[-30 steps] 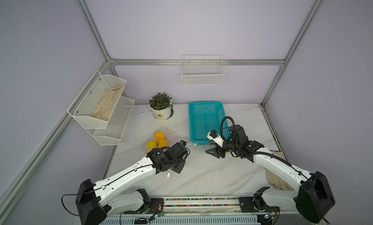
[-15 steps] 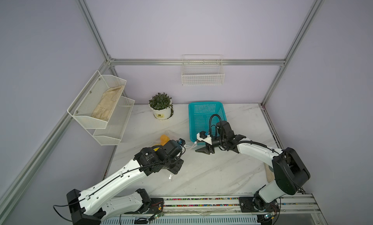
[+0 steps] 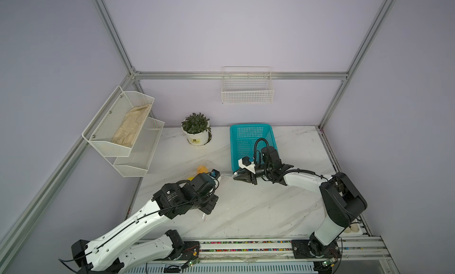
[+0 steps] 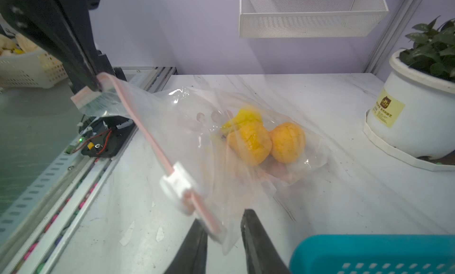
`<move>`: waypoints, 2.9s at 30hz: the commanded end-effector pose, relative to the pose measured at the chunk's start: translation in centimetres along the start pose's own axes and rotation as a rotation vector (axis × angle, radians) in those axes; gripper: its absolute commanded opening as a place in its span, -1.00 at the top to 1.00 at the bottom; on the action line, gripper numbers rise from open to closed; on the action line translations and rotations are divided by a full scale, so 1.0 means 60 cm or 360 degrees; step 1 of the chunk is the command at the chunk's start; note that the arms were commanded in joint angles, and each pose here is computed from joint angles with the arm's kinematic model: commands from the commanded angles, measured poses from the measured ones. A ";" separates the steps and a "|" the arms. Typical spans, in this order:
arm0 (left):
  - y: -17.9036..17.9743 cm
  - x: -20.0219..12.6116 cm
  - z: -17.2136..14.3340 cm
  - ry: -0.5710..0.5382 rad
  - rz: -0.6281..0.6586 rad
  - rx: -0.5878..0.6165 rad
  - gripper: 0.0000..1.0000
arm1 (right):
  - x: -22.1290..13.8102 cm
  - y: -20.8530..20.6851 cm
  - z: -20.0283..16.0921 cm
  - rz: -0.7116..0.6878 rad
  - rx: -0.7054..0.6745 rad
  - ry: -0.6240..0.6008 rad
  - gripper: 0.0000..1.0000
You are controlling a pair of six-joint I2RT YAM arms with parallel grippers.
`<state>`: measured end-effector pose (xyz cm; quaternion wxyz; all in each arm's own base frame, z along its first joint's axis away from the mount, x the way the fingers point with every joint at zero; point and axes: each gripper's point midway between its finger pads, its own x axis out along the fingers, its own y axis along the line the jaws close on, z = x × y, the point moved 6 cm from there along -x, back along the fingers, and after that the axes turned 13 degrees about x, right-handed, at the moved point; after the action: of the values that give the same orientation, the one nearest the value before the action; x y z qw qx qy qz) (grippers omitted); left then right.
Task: Open the zip-top bag and take out the pear
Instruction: Unzip the zipper on the zipper food storage bag.
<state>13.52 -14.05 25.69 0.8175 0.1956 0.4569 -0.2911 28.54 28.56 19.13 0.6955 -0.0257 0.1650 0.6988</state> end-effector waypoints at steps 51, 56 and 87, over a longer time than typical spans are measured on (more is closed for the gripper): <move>0.017 -0.019 0.238 -0.0725 -0.0523 0.0600 -0.04 | -0.031 0.050 0.126 0.0337 -0.0077 0.0035 1.00; 0.020 0.014 0.231 -0.0636 -0.0520 0.0598 0.06 | -0.031 0.049 0.128 0.0339 -0.0074 0.0026 1.00; 0.043 0.025 0.145 -0.0399 -0.0348 0.0589 1.00 | -0.038 0.034 0.112 0.0261 -0.0026 0.0059 1.00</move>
<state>22.67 -19.56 30.47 0.7895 0.2384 0.2660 -0.4990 27.43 28.90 26.28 0.6319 -0.0352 0.1888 0.7509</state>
